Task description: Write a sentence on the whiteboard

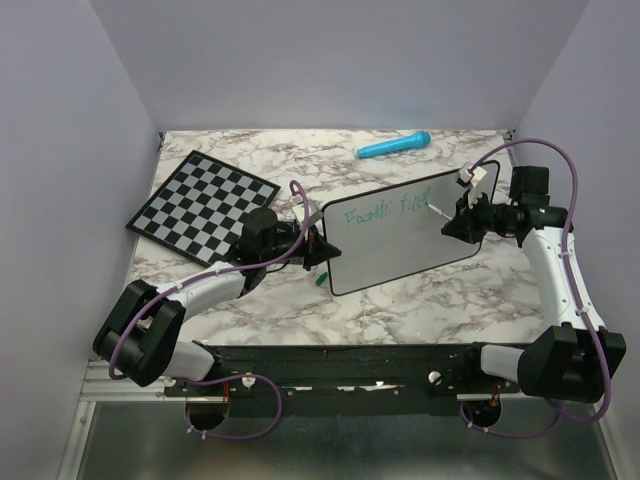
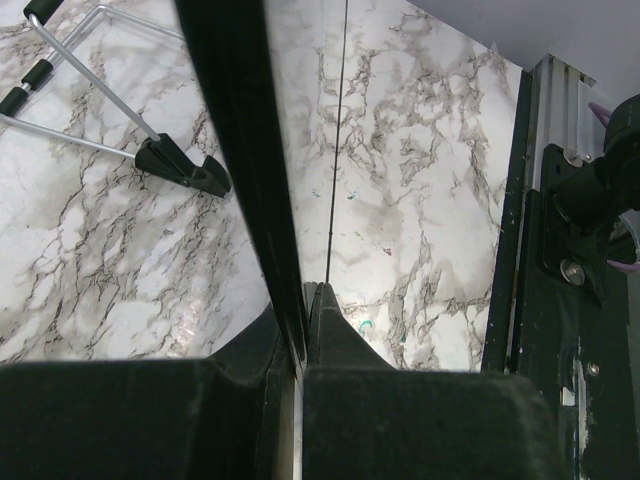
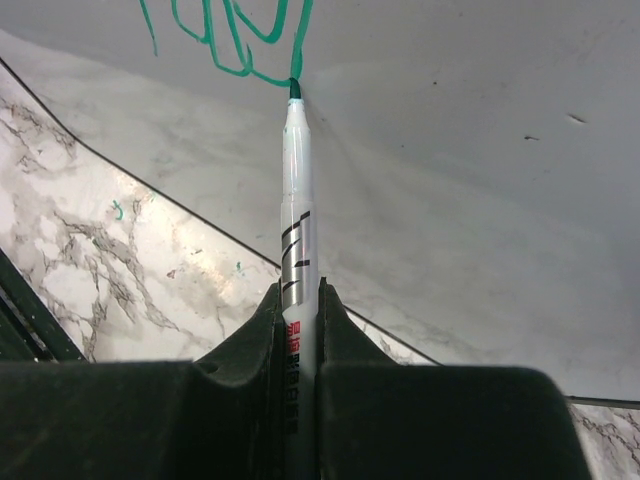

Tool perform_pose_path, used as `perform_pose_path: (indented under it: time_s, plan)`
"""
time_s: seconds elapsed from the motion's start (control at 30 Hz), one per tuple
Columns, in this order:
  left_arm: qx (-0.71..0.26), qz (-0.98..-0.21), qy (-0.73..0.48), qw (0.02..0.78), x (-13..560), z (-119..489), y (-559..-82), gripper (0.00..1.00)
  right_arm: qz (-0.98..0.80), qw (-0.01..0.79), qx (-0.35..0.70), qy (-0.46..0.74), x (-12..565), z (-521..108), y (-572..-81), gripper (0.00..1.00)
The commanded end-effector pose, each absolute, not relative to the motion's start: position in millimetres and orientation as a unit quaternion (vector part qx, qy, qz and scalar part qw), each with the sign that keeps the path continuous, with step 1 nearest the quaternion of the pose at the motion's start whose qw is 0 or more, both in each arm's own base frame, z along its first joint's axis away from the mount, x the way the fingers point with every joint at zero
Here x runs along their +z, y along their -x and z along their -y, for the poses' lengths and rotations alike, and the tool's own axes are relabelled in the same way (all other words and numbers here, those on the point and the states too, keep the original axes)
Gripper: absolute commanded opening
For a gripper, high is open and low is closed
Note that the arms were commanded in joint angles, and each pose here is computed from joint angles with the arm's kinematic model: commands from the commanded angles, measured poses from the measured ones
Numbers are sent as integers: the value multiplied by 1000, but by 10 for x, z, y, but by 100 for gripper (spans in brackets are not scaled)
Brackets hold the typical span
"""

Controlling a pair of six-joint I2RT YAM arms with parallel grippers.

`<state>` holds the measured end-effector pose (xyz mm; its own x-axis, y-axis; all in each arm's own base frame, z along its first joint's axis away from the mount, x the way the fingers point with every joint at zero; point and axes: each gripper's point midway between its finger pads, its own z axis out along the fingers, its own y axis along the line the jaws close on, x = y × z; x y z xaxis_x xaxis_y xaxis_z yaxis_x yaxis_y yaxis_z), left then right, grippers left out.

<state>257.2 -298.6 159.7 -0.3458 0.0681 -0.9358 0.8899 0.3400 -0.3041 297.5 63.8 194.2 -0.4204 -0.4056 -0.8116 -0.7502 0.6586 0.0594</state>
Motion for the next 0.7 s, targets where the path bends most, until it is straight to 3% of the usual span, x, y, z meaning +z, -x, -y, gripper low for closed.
perform_pose_path:
  time_s: [0.0,0.33,0.67]
  plan:
    - [-408,-738,-367,393,1012,2819,-2480,0,-824,406,188,347,1932,-515,-3008,0]
    - [-408,-737,-367,395,1028,2821,-2484,0,-801,451,191,346,2313,-511,-3050,0]
    - [-409,-736,-368,395,1032,2823,-2484,0,-804,455,188,334,2325,-475,-3173,0]
